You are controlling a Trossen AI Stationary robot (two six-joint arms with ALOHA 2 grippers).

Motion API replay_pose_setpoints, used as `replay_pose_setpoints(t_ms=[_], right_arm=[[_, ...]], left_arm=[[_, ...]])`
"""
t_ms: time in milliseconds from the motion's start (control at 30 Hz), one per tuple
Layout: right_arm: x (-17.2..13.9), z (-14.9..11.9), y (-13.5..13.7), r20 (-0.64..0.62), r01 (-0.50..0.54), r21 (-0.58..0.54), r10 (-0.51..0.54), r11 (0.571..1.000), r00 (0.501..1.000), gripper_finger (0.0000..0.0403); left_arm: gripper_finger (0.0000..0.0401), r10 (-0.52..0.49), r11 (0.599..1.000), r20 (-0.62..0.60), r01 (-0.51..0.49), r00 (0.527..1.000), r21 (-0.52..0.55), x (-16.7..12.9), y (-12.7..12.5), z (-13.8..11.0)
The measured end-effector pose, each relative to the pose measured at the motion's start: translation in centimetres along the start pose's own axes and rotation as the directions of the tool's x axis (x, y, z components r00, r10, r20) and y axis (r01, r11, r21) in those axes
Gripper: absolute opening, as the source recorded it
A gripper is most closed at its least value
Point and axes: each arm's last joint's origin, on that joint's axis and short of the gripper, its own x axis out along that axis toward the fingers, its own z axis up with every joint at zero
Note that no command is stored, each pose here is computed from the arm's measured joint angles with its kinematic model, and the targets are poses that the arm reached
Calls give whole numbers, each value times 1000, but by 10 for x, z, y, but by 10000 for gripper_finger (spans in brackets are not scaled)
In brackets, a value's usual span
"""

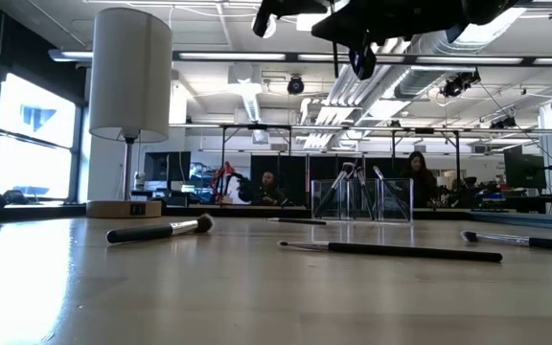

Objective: Pick & Place Makeup Brushes
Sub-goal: Put the black makeup brush into the transparent organizer

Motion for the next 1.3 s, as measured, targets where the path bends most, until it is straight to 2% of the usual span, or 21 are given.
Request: replay_pose_setpoints(t_ms=[67, 133, 300, 433, 500, 600, 833, 1067, 1133, 1233, 1300], right_arm=[[-1, 0, -3, 4, 27, -12, -26, 1000, 1000, 9], [-2, -1, -9, -13, 97, -22, -97, 995, 995, 11], [-11, -12, -34, -123, 270, -21, -271, 963, 955, 7], [-24, -24, -58, -61, 317, 0, -317, 948, 947, 6], [-35, -31, -73, -12, 363, 32, -363, 931, 932, 6], [-50, -42, -94, 32, 432, 56, -434, 900, 900, 6], [-71, -50, -118, 54, 591, -29, -589, 806, 806, 6], [-79, -60, -128, -49, 664, -58, -666, 745, 744, 6], [-78, -63, -131, -76, 663, -62, -666, 746, 742, 6], [-75, -69, -134, -109, 635, -68, -638, 770, 762, 8], [-73, -72, -135, -131, 628, -52, -629, 776, 766, 21]], left_arm=[[114, 11, 1000, -28, -11, 1000, 7, 0, 1, -3], [127, 27, 999, -55, -26, 998, 19, -2, 2, -5], [135, 117, 993, -69, -115, 991, 35, -32, 1, 6], [135, 138, 989, -142, -129, 980, 71, -46, -5, 0], [135, 138, 989, -179, -126, 974, 78, -48, -8, -5], [135, 184, 983, -228, -174, 956, 64, -47, -5, -21], [135, 223, 970, -304, -241, 926, -22, -41, 6, -51], [135, 249, 959, -340, -281, 907, -47, -39, 12, -67], [135, 248, 957, -341, -284, 907, -58, -39, 12, -67], [135, 238, 956, -348, -281, 907, -79, -39, 12, -68], [135, 236, 954, -351, -284, 906, -93, -39, 12, -68]])
